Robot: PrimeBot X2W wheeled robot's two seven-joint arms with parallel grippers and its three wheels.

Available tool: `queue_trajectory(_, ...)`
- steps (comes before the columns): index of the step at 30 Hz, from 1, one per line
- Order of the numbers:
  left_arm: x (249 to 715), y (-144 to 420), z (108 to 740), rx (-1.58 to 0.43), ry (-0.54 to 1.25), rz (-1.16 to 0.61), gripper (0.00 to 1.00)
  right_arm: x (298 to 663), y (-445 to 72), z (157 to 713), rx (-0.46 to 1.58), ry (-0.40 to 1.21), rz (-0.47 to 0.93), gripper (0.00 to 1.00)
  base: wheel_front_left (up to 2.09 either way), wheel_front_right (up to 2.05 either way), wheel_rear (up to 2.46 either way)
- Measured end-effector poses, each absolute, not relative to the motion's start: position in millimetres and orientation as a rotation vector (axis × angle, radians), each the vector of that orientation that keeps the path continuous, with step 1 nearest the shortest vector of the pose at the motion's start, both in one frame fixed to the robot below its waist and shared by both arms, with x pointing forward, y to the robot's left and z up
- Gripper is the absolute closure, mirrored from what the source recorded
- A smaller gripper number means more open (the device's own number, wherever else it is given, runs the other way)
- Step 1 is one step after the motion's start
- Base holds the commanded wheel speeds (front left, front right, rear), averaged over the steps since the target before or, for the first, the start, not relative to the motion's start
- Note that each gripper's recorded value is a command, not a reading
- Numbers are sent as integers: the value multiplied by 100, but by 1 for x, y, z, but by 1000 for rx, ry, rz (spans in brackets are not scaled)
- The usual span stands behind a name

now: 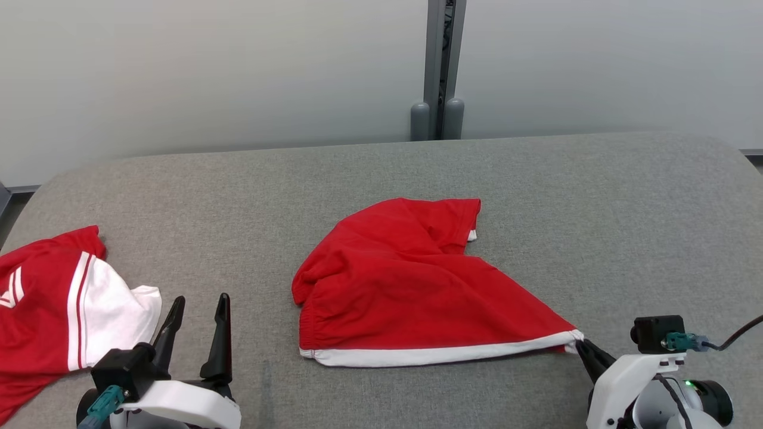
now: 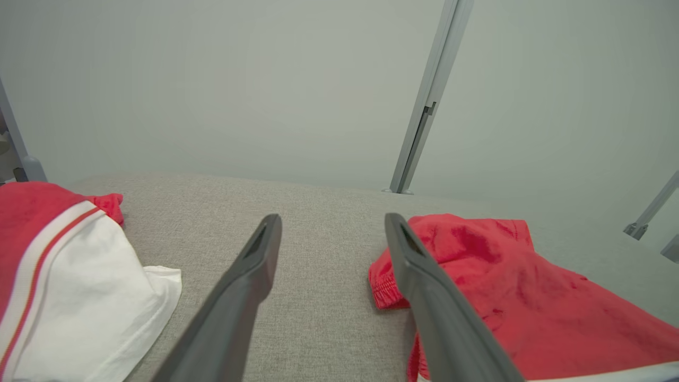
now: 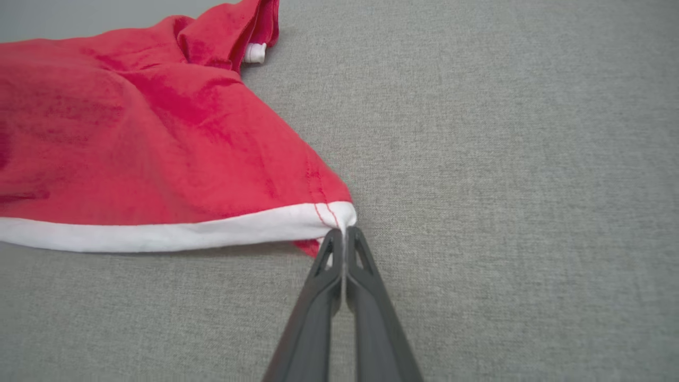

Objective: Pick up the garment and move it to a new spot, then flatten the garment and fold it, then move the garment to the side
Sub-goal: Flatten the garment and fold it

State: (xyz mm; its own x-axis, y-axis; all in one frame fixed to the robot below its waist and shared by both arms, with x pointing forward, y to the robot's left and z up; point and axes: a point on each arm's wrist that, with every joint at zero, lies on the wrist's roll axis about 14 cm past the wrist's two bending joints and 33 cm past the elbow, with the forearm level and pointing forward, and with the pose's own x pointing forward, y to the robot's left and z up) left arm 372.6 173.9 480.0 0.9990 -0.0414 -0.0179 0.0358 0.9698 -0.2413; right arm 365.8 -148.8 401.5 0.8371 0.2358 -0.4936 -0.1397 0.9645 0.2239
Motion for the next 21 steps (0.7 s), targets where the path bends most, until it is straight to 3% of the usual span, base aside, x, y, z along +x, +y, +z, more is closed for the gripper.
queue_trajectory(9,373,172,483,-239,17,-51,0,359,-166,413,177,504,154,0,0,0,0)
queue_trajectory(21,375,182,497,-220,-10,-40,0,382,-186,520,118,59,100,0,0,0,0)
